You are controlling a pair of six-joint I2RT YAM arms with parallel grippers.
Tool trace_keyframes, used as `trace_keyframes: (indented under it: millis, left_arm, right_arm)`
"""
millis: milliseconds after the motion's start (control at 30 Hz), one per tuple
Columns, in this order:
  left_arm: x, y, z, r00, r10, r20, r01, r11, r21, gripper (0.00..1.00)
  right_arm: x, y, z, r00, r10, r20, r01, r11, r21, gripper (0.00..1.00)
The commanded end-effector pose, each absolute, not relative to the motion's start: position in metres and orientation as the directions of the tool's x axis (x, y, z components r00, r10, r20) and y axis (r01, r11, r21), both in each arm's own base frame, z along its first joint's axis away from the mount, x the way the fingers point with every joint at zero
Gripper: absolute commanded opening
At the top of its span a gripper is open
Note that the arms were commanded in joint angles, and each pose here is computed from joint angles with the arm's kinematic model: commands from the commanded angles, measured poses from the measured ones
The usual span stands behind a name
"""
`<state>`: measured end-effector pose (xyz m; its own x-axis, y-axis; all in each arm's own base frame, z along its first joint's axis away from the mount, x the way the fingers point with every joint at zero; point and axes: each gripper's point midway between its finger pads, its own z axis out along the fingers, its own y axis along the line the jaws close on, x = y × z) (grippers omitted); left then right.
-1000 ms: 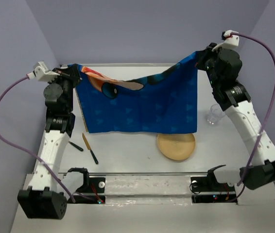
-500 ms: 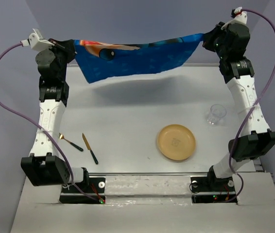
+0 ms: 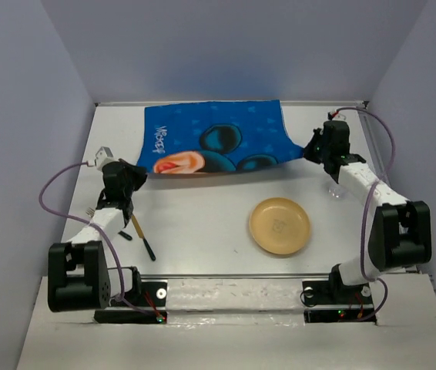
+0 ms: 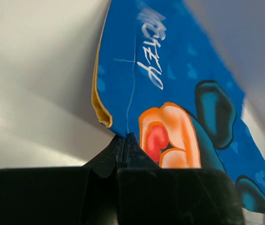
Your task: Set the dinner table for one person
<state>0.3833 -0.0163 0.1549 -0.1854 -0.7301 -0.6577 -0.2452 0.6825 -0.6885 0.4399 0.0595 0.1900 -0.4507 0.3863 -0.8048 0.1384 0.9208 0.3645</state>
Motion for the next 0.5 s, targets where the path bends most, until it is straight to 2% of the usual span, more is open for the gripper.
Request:
trace_keyframes:
  millis: [0, 200, 467]
  left_arm:
    - [0.391, -0.01, 0.144, -0.12, -0.754, -0.646, -0.236, 0.653, -0.719, 0.0]
    - [0.376, -0.018, 0.114, -0.162, -0.774, -0.612, -0.245, 0.633, -0.735, 0.02]
    - [0.352, -0.017, 0.097, -0.172, -0.762, -0.624, -0.258, 0.646, -0.718, 0.04]
  right_arm:
    - [0.446, 0.052, 0.168, -0.411, 0.426, -0.806, 0.174, 0.905, 0.389, 0.0]
    - [0.42, 0.05, 0.116, -0.481, 0.434, -0.762, 0.22, 0.901, 0.374, 0.0]
    - [0.385, 0.048, 0.076, -0.531, 0.457, -0.714, 0.264, 0.89, 0.373, 0.0]
